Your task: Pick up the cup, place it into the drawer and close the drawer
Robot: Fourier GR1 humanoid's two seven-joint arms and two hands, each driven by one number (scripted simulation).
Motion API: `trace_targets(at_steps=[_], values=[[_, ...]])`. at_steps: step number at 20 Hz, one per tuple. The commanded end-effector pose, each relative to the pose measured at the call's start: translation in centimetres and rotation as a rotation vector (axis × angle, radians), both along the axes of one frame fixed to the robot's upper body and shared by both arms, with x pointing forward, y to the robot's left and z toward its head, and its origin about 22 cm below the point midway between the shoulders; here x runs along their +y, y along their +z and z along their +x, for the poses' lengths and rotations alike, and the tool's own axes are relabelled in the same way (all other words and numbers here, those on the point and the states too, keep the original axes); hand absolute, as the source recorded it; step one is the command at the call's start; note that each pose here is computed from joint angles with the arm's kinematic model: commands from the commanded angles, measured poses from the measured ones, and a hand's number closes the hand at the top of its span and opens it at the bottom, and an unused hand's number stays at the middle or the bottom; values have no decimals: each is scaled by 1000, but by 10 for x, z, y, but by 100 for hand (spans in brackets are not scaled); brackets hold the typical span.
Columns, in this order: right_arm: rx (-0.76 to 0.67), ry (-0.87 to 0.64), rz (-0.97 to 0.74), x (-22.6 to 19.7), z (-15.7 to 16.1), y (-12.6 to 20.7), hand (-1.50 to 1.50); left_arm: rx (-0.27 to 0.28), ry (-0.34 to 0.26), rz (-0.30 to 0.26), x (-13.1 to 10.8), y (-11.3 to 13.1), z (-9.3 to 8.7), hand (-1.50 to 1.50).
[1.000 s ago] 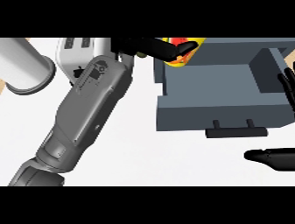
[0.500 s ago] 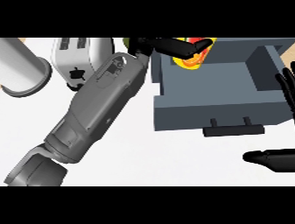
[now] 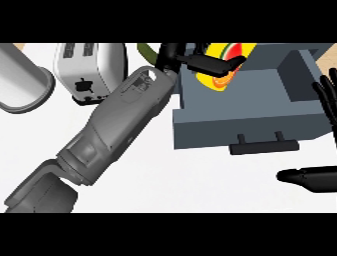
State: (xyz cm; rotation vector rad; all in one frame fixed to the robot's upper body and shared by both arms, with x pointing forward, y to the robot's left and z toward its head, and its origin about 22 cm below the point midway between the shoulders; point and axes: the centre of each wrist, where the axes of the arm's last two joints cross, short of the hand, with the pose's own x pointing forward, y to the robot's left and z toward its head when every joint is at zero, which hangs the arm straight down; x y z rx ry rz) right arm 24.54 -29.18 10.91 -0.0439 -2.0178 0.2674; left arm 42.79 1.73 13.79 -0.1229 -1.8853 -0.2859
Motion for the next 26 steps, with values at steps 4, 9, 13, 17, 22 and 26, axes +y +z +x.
trace_targets(at_steps=[4,9,13,17,22,26], values=[[-24,25,1,4,-3,9,-150,55,-11,136,-3,-11,-1,-150],[-3,14,8,7,1,10,-150,56,14,231,-6,-37,-15,-150],[-18,47,16,11,-3,17,-150,-4,65,187,-3,-41,-14,-150],[0,148,139,5,8,17,-150,-77,31,106,-21,-11,-18,-150],[-14,218,87,6,2,18,150,-94,7,-2,-23,-7,-21,-150],[4,229,-125,-9,-23,34,150,-94,20,-39,-24,2,-21,-150]])
